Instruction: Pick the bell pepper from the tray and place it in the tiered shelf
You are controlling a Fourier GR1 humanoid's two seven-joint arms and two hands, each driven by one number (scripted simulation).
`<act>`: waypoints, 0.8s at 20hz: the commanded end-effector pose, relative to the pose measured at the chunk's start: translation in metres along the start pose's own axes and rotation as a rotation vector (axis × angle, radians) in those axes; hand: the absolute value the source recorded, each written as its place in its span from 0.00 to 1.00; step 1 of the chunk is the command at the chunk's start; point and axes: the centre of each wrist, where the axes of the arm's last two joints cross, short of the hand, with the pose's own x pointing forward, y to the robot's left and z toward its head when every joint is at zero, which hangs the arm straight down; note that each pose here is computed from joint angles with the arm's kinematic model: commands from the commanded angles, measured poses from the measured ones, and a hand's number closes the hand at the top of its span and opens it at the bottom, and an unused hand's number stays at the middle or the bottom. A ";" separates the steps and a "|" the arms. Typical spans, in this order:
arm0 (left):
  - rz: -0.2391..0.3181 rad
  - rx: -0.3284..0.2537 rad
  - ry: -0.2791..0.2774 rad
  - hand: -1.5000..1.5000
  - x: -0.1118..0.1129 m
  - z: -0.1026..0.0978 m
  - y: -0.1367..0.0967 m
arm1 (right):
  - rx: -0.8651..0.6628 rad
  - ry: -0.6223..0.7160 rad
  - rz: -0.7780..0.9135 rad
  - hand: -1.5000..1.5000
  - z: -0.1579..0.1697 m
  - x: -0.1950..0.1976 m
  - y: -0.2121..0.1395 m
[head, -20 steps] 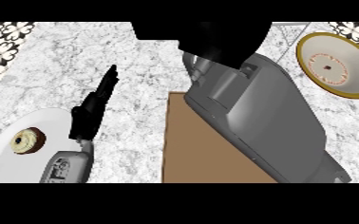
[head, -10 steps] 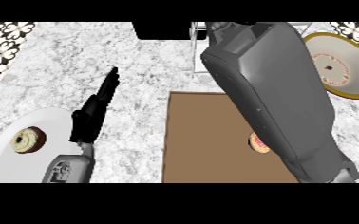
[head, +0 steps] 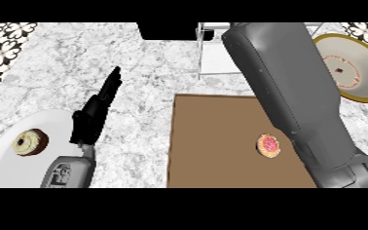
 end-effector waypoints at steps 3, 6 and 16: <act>0.001 -0.002 0.011 0.50 0.000 -0.002 -0.011 | -0.040 0.051 -0.076 1.00 -0.002 -0.021 0.030; 0.016 -0.009 -0.014 0.50 -0.001 -0.007 -0.004 | -0.095 0.082 -0.318 1.00 -0.020 -0.023 0.011; 0.015 0.000 0.006 0.50 -0.022 0.013 -0.012 | -0.077 0.077 -0.340 1.00 -0.030 -0.081 0.053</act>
